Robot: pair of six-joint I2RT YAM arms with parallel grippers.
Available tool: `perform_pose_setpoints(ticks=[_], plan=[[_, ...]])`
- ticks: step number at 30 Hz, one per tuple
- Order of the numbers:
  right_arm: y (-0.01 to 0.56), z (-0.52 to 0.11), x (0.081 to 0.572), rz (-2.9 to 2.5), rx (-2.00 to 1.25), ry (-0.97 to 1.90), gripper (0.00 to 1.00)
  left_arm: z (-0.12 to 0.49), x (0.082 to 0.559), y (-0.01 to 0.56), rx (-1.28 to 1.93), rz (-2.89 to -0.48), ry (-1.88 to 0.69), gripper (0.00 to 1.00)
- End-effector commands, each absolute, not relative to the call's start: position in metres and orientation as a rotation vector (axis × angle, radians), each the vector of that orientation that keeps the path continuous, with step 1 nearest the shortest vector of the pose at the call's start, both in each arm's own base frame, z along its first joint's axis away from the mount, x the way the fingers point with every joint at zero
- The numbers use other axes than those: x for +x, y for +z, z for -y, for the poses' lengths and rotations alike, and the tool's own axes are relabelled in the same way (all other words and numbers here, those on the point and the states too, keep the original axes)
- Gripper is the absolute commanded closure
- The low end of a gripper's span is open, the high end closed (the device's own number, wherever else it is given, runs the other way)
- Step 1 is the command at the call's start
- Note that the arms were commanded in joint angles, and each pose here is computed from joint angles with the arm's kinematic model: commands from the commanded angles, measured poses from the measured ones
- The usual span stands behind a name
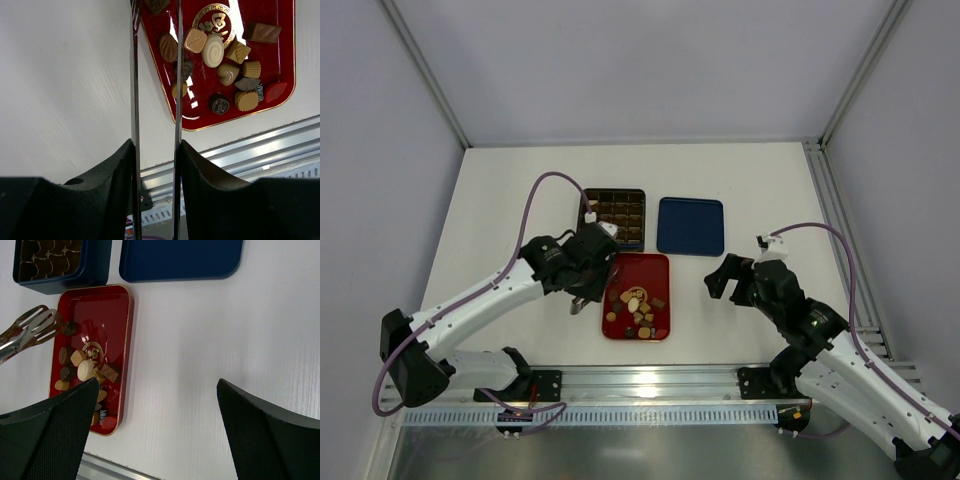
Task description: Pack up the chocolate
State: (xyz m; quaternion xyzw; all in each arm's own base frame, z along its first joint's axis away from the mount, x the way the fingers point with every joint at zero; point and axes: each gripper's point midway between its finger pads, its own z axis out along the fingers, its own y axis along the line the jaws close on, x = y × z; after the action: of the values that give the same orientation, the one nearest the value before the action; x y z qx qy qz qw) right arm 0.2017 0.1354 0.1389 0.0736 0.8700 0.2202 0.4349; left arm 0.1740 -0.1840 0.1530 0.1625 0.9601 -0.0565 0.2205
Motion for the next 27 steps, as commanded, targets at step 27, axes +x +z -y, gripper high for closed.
perform_pose_setpoints(ticks=[27], plan=[[0.143, -0.132, 0.2, -2.137, 0.205, 0.558, 0.0, 0.201, 0.179, 0.137, 0.441, -2.671, -0.159, 0.6]])
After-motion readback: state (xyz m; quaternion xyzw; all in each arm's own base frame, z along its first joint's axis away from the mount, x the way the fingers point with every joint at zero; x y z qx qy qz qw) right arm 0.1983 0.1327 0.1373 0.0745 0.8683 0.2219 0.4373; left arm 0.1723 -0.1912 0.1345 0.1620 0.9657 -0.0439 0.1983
